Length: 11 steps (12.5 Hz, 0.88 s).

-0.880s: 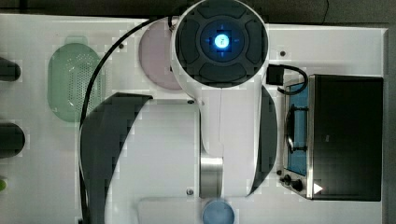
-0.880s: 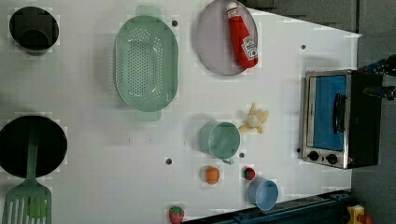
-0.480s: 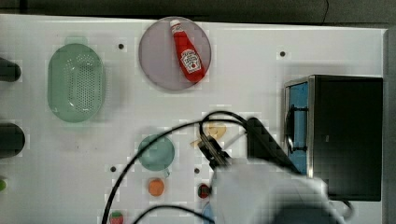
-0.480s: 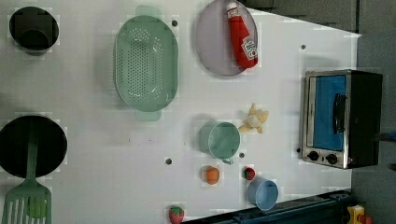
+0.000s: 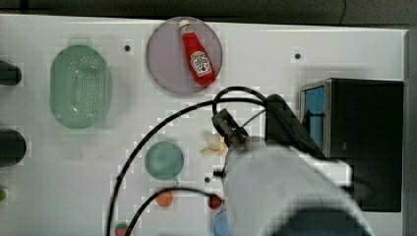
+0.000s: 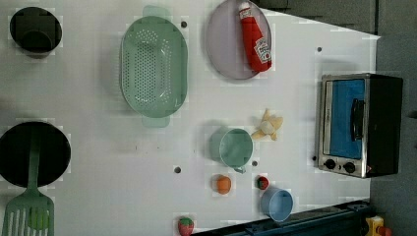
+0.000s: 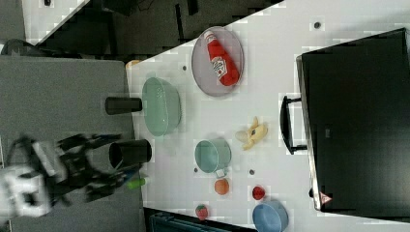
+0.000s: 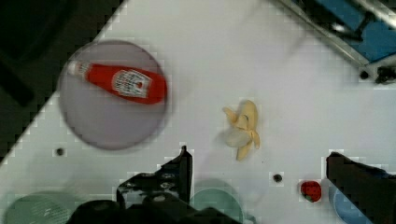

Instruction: Pick banana from table and place on oven.

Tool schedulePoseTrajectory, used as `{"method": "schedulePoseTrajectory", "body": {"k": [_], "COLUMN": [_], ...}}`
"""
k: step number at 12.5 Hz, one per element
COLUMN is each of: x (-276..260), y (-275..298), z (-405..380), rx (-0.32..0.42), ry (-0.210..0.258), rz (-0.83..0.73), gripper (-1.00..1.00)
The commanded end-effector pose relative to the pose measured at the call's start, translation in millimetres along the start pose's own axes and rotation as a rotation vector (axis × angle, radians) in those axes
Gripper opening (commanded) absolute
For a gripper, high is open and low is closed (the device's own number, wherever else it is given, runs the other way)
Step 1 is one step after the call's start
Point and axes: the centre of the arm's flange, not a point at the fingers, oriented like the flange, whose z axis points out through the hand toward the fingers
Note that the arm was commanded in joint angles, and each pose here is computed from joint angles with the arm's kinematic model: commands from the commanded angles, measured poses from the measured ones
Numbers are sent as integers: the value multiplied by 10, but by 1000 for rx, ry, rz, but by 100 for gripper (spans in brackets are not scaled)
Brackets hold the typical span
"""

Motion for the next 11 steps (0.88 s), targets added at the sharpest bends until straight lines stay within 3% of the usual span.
{"method": "schedulePoseTrajectory", "body": {"k": [1,5,11], "x": [-57,-85,-284], "y": [-48,-94,-191], "z": [1137,2050,3258], "rx": [-139,-114,-160], "ry": [-110,-84,-119], "rz": [0,-10,-53], "gripper": [100,100,100]}}
